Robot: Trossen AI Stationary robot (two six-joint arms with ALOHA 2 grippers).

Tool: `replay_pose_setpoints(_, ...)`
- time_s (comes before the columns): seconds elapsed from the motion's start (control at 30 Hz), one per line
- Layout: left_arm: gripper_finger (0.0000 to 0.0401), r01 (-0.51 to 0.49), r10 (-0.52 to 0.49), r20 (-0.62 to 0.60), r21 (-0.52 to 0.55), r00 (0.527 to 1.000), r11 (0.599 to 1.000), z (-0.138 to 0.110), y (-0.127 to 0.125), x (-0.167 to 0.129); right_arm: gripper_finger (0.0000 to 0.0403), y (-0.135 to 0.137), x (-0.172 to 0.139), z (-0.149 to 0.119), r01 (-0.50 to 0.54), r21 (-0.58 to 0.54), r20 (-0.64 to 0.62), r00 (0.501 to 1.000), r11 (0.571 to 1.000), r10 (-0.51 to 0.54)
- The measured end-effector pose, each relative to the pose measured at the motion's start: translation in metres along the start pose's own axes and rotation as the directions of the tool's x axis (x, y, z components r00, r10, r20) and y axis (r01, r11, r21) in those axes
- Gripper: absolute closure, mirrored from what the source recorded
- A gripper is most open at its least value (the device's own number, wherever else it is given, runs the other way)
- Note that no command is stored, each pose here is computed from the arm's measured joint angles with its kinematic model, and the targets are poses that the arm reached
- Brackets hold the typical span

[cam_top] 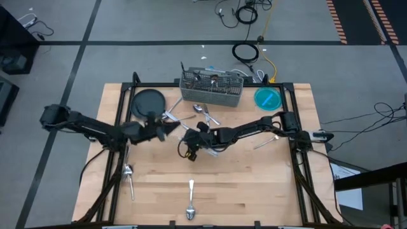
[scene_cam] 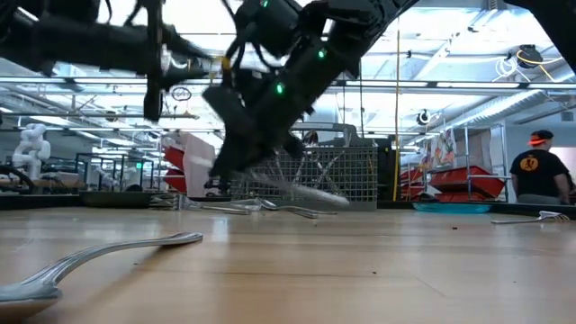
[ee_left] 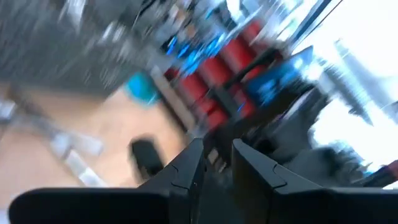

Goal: Sort silverware
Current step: Put the knife into the silverware basket

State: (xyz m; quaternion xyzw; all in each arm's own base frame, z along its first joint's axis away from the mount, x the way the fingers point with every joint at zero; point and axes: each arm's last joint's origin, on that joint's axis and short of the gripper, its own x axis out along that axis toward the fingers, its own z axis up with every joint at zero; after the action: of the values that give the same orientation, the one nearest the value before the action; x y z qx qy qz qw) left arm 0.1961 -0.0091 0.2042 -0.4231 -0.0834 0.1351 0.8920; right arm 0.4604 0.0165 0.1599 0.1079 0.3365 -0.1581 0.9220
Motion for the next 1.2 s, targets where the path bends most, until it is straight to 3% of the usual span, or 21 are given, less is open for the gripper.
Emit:
replay_pose_setpoints(0.17,0.0315,0.143,-0.150,0.188,0.049,0.971,0.988,0.036,-0.020,-0.018,0.0362,-0.029,-0.014,0.043,-0.006,0.035,0.214,0.977,0.999,-0.002)
replay_pose_setpoints(0.3,0.0315,0.224,-0.241,0.297,0.090,0.924,0.970,0.058,-0.032,-0.038,0.0362,-0.064,-0.025,0.076,0.014,0.067,0.383,0.923,0.998,-0.039)
replay_pose_setpoints(0.4,0.0315,0.255,-0.282,0.344,0.120,0.896,0.959,0.067,-0.036,-0.049,0.0362,-0.092,-0.034,0.103,-0.051,0.064,0.581,0.814,0.997,0.005)
replay_pose_setpoints(0.5,0.0315,0.279,-0.307,0.367,0.129,0.878,0.952,0.073,-0.039,-0.057,0.0362,-0.119,-0.045,0.125,-0.106,0.063,0.764,0.645,0.992,0.020)
replay_pose_setpoints(0.57,0.0315,0.284,-0.312,0.372,0.129,0.874,0.950,0.074,-0.039,-0.059,0.0362,-0.135,-0.053,0.133,-0.080,0.049,0.827,0.562,0.996,0.004)
replay_pose_setpoints(0.7,0.0315,0.277,-0.309,0.340,0.140,0.888,0.951,0.072,-0.038,-0.059,0.0362,-0.161,-0.061,0.141,0.044,-0.005,0.885,0.465,0.999,-0.016)
replay_pose_setpoints(0.87,0.0315,0.238,-0.280,0.284,0.172,0.917,0.956,0.067,-0.034,-0.055,0.0362,-0.191,-0.048,0.133,0.003,-0.056,0.934,0.354,0.998,0.052)
replay_pose_setpoints(1.03,0.0315,0.226,-0.272,0.274,0.186,0.923,0.956,0.066,-0.033,-0.055,0.0362,-0.207,-0.017,0.112,-0.034,-0.014,0.947,0.322,0.999,0.024)
replay_pose_setpoints(1.2,0.0315,0.227,-0.273,0.275,0.186,0.922,0.956,0.066,-0.033,-0.055,0.0362,-0.216,-0.004,0.119,-0.038,0.029,0.961,0.277,0.999,-0.017)
